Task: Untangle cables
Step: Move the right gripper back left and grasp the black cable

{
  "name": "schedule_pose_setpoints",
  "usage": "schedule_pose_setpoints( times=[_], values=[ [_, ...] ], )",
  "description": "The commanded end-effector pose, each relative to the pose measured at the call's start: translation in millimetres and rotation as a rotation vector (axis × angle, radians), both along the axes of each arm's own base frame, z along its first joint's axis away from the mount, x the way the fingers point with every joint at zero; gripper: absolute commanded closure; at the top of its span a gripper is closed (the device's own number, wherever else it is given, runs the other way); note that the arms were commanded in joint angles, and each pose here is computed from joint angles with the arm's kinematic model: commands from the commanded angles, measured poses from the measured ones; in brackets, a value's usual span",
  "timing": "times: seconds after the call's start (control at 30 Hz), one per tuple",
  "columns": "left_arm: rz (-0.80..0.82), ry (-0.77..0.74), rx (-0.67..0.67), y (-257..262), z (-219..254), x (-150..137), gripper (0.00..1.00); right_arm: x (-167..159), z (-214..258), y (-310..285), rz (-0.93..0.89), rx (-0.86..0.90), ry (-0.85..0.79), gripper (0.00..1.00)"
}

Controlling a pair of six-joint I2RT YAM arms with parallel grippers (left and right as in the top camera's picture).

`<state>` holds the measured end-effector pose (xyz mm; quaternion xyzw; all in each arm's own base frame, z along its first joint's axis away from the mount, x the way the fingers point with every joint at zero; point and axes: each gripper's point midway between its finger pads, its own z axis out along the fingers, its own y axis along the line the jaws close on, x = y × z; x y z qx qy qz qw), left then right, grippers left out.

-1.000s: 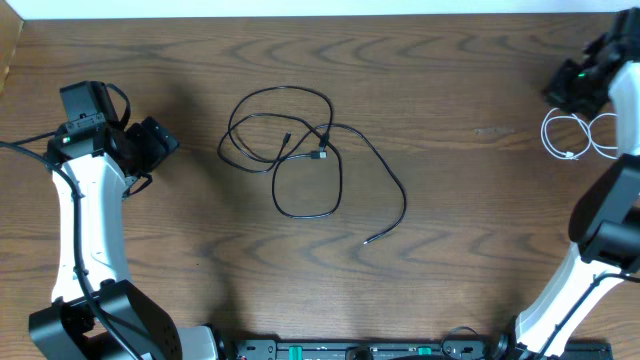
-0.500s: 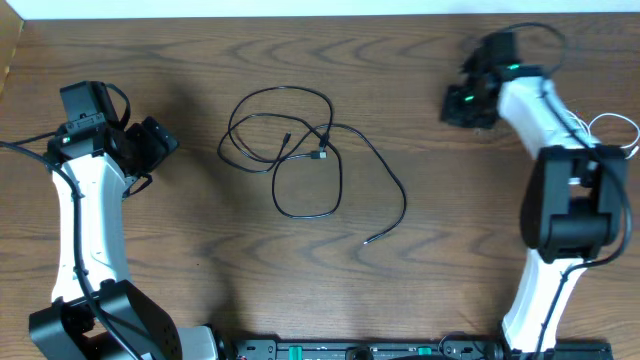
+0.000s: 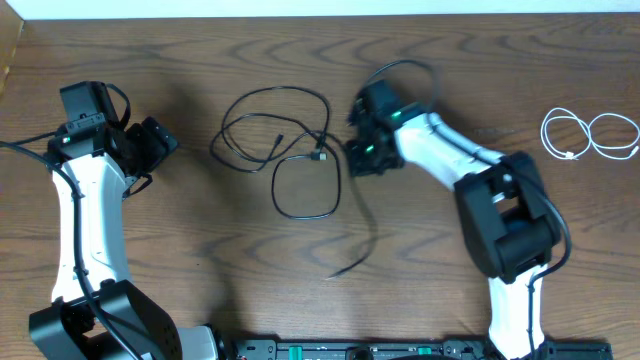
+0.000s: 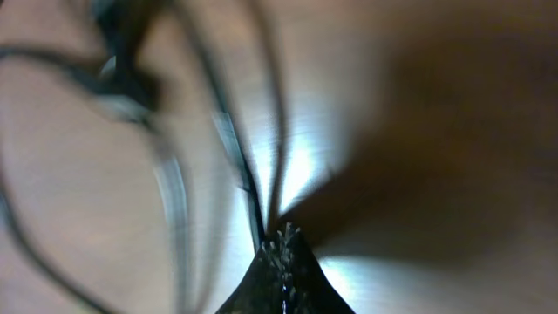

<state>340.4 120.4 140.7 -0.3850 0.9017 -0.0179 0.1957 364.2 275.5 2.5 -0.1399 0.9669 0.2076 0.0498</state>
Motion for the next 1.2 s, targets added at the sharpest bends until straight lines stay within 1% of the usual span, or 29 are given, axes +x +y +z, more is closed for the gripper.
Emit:
schedule_pose_setpoints(
  times=[0.0, 0.1, 0.2, 0.3, 0.4, 0.57, 0.7, 0.8, 0.83, 0.87, 1.03, 1.17],
  values=[
    [0.013, 0.019, 0.008, 3, -4, -3, 0.02, -38, -8, 34, 0.096, 0.042, 0.062, 0.99],
    [0.013, 0.019, 0.008, 3, -4, -3, 0.02, -52, -6, 54, 0.15, 0.048, 0.048, 0.99],
    [0.013, 0.019, 0.008, 3, -4, -3, 0.02, -49, 0, 58, 0.157, 0.02, 0.017, 0.99],
    [0.013, 0.019, 0.008, 3, -4, -3, 0.02, -37, 23, 61, 0.164, 0.027, -0.017, 0.99],
    [0.013, 0.019, 0.008, 3, -4, -3, 0.02, -24, 54, 66, 0.221, 0.044, -0.077, 0.99],
    [0.013, 0.019, 0.008, 3, -4, -3, 0.02, 3, 107, 89, 0.357, 0.102, -0.266, 0.99],
    [0.013, 0.019, 0.008, 3, -4, -3, 0.02, 27, 126, 107, 0.361, 0.166, -0.399, 0.98],
    [0.013, 0.019, 0.008, 3, -4, -3, 0.02, 44, 126, 112, 0.34, 0.158, -0.48, 0.96],
    [0.013, 0.019, 0.007, 3, -4, -3, 0.02, 48, 125, 113, 0.335, 0.152, -0.495, 0.91],
    [0.013, 0.019, 0.008, 3, -4, -3, 0.02, 51, 124, 114, 0.33, 0.147, -0.508, 0.83],
    [0.013, 0.019, 0.008, 3, -4, -3, 0.02, 54, 103, 122, 0.338, 0.14, -0.504, 0.79],
    [0.013, 0.019, 0.008, 3, -4, -3, 0.02, 54, 73, 128, 0.349, 0.126, -0.474, 0.71]
  ],
)
